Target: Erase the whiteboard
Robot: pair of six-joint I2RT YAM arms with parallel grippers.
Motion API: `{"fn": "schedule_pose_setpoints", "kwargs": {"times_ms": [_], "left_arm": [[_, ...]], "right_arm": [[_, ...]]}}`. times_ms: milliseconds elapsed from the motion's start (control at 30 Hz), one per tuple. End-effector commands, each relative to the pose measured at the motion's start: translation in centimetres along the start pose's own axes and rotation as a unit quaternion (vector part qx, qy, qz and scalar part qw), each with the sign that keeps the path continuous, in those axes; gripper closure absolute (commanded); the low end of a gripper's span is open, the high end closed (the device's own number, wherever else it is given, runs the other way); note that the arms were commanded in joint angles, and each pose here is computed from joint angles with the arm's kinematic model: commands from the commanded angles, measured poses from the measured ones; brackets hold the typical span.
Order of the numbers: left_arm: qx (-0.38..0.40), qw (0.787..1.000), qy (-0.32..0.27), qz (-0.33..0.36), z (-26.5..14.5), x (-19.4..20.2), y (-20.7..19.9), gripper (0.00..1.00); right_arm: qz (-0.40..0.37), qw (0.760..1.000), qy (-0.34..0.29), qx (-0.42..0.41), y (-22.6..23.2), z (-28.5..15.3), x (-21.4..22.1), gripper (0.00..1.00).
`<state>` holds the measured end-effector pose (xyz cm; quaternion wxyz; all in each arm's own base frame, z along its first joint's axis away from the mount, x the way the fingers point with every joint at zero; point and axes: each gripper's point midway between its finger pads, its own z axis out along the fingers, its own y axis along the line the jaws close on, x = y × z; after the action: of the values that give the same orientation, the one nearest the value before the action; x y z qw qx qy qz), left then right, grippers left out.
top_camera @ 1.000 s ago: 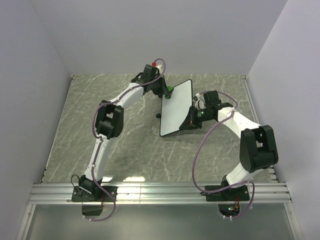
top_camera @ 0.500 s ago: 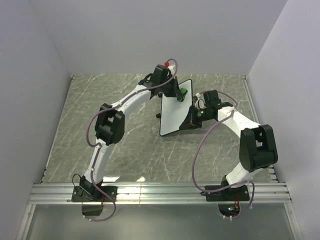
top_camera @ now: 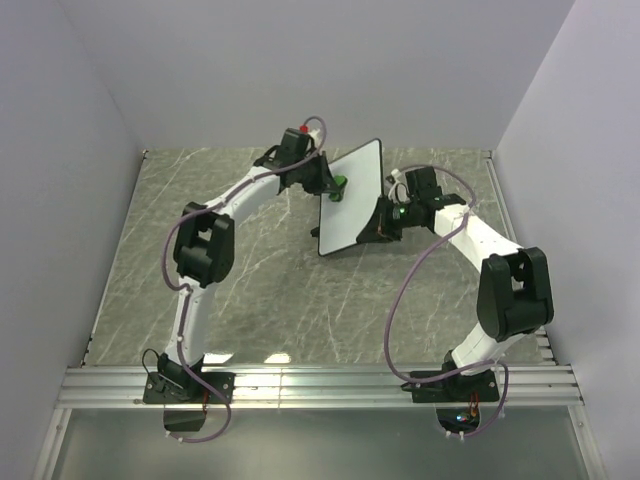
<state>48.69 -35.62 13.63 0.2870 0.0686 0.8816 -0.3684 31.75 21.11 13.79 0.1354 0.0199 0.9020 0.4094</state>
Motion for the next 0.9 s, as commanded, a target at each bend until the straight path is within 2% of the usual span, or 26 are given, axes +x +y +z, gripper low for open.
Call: {"fn": "schedule_pose_setpoints", "kwargs": {"times_ms": [0, 200, 333, 433, 633, 867], "left_arm": [[0.010, 0.997, -0.070, 0.021, -5.6, -4.7, -3.2, 1.00], [-0.022, 0.996, -0.088, -0.003, -8.9, -5.2, -1.0, 1.00], [-0.051, 0.990, -0.128, -0.021, -13.4, -6.8, 1.5, 1.00], [-0.080, 0.987, -0.137, -0.039, -15.7, -6.7, 4.3, 1.00], [-0.137, 0.980, -0.130, -0.058, -18.3, -5.0, 8.7, 1.00], [-0.156, 0.976, -0.127, -0.077, -19.4, -2.6, 9.9, 1.00]], "right_arm": [[-0.108, 0.988, -0.088, -0.059, 4.7, -1.3, -6.0, 1.00], [-0.105, 0.988, -0.096, -0.057, 4.4, -0.8, -6.7, 1.00], [-0.099, 0.989, -0.103, -0.028, 2.8, -0.6, -6.4, 1.00], [-0.089, 0.989, -0.115, -0.001, 1.6, -1.4, -6.9, 1.00], [-0.079, 0.987, -0.133, 0.039, 0.1, -3.4, -8.6, 1.00], [-0.087, 0.989, -0.120, 0.014, 1.2, -2.4, -8.0, 1.00]]}}
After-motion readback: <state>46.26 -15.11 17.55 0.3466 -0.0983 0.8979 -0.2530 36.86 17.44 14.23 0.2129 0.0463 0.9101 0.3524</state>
